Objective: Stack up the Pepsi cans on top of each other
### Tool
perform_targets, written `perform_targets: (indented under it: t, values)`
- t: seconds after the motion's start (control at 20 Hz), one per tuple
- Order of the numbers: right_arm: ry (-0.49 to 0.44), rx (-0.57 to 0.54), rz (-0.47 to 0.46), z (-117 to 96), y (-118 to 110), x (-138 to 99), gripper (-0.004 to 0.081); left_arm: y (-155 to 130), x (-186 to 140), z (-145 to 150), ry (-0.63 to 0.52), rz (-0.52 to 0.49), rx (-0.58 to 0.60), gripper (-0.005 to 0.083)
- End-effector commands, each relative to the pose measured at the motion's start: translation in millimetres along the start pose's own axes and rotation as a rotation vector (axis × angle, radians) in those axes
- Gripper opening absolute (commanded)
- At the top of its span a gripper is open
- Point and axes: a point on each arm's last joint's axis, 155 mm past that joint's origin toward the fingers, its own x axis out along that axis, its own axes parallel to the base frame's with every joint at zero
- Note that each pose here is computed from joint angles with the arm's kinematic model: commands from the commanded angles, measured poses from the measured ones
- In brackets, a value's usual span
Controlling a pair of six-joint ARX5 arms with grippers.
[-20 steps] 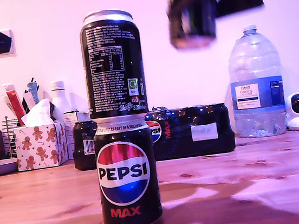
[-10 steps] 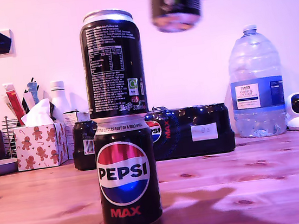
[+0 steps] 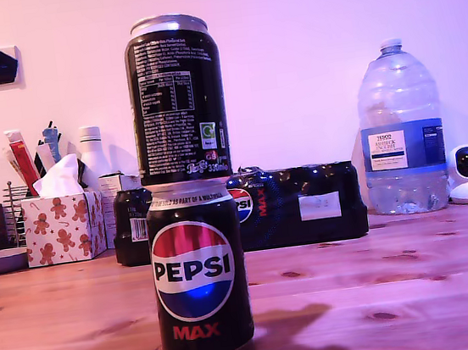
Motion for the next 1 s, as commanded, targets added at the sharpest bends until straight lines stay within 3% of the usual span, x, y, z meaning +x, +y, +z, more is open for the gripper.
perform_targets:
  t: [0.0,0.45,0.95]
  values:
    - [-0.071,-0.011,0.027,25,10,-11,0.0405,0,1,-3,-0.002,-0.003,0.005,-0.0021]
    - [-0.018,-0.018,0.105,9,39,7,0.0405,0,1,-2,-0.006,-0.004,0.006,-0.0021]
    - [0.022,-0.018,0.116,-4,43,23,0.0405,0,1,-2,-0.006,-0.004,0.006,-0.0021]
